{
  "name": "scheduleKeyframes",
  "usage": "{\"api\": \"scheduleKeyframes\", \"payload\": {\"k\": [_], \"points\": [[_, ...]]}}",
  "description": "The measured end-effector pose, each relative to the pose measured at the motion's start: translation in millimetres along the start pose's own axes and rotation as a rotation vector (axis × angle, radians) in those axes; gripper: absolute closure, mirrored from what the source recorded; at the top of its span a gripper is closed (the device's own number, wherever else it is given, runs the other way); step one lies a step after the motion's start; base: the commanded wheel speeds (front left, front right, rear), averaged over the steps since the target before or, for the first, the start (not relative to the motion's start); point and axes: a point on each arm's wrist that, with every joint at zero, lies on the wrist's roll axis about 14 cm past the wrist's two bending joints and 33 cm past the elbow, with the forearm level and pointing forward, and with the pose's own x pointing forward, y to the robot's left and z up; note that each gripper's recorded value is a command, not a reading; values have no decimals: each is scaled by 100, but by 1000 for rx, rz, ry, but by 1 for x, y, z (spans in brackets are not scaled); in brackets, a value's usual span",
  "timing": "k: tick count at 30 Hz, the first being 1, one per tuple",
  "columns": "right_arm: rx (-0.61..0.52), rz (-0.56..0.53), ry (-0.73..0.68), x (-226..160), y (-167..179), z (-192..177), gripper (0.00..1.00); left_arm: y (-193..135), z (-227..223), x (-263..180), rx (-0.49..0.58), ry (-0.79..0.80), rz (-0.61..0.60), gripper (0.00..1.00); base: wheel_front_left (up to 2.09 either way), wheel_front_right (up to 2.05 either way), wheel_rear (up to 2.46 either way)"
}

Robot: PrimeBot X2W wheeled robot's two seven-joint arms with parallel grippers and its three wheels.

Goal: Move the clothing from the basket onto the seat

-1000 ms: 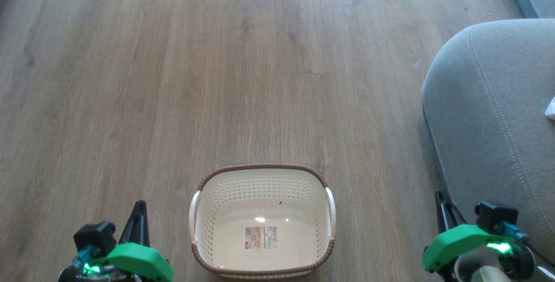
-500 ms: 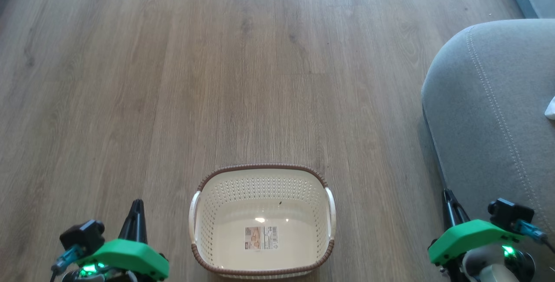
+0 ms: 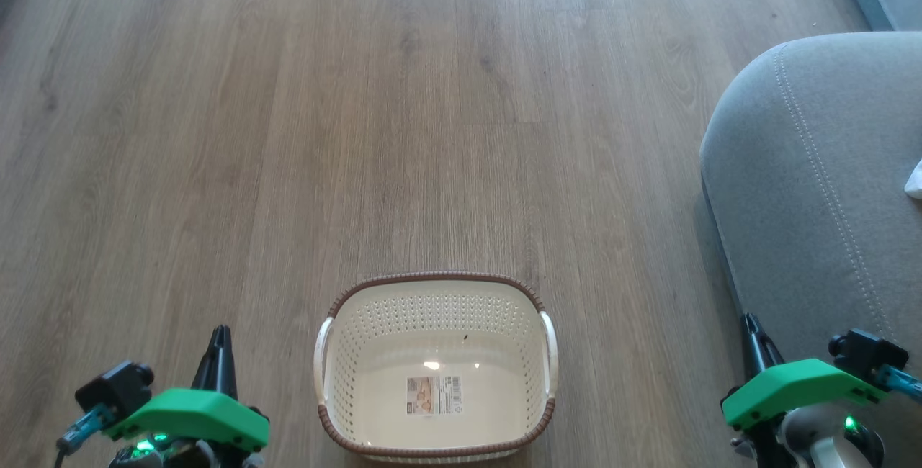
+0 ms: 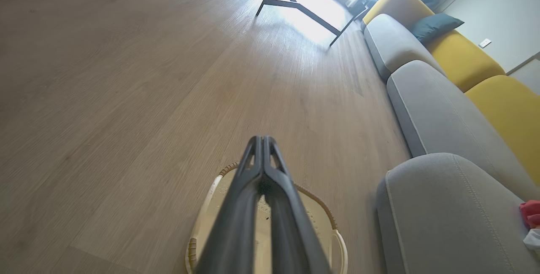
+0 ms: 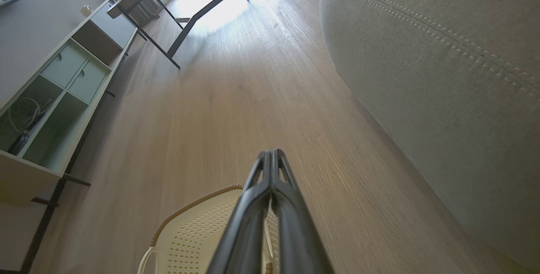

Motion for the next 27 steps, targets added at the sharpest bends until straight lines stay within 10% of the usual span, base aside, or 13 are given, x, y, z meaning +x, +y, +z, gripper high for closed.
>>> {"api": "scheduleKeyframes", "payload": {"k": [27], "points": [[310,-32,-14,2,-4,9,100,-4,8,6,-315,12,-4,100,0,0,0]]}}
